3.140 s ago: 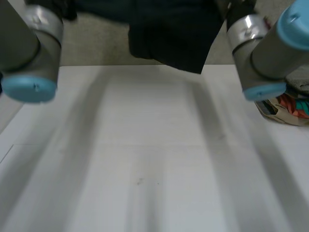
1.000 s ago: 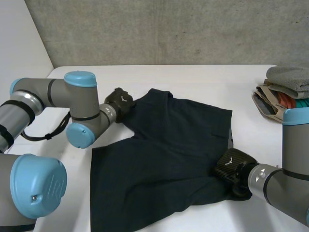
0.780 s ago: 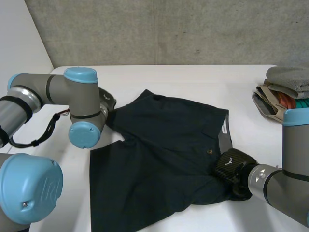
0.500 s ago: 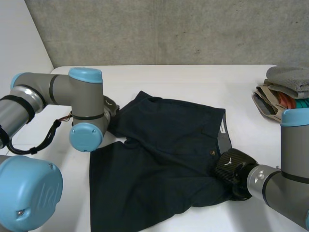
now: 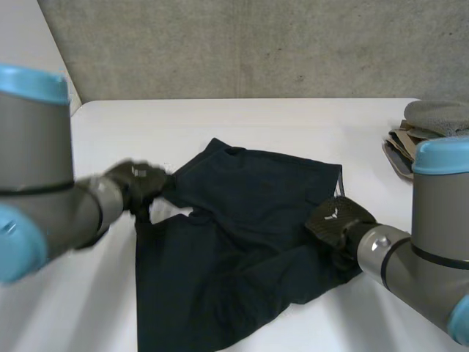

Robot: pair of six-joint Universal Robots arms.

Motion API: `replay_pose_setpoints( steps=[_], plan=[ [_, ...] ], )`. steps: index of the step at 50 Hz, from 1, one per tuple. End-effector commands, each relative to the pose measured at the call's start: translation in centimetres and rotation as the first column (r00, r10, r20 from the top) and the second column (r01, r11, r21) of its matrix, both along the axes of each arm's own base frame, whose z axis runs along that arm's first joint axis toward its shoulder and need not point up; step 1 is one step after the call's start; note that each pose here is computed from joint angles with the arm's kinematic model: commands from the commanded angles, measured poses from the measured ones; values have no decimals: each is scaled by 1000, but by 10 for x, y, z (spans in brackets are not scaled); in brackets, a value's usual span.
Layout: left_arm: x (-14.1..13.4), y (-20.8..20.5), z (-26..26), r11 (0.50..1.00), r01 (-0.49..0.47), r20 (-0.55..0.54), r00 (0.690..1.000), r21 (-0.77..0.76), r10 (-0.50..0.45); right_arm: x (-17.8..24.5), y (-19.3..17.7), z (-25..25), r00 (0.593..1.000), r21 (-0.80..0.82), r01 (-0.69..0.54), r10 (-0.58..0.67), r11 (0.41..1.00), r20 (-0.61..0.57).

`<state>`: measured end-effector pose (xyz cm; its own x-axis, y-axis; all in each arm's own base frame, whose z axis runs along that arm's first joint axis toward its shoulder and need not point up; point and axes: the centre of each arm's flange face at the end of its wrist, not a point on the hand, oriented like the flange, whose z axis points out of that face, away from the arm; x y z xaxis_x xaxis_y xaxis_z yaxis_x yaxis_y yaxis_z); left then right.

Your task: Fold the laundry.

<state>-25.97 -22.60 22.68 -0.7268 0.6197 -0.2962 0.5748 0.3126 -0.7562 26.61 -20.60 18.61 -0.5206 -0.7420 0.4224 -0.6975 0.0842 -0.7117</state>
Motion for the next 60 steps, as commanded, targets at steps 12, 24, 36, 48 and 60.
replay_pose_setpoints(
  steps=[12, 24, 36, 48, 60],
  plan=[
    [13, 97, -38, 994, -33, 96, 995, 105, 23, 3, -63, 14, 896, 76, 359, -367, 930, 249],
    [-10, 82, -61, 996, -49, 113, 993, 73, 41, -9, -61, 7, 875, 111, 404, -419, 908, 245],
    [-11, 64, -43, 991, -107, 64, 992, -82, 113, -28, -41, 2, 955, 98, 277, -285, 956, 82],
    [24, 147, -41, 954, 217, 346, 896, 206, -278, -76, 34, 0, 911, 200, -195, 253, 960, -326],
    [-10, 82, -15, 989, 149, 361, 922, -2, -139, -55, 4, 7, 971, 78, -107, 121, 991, -207]
  ],
)
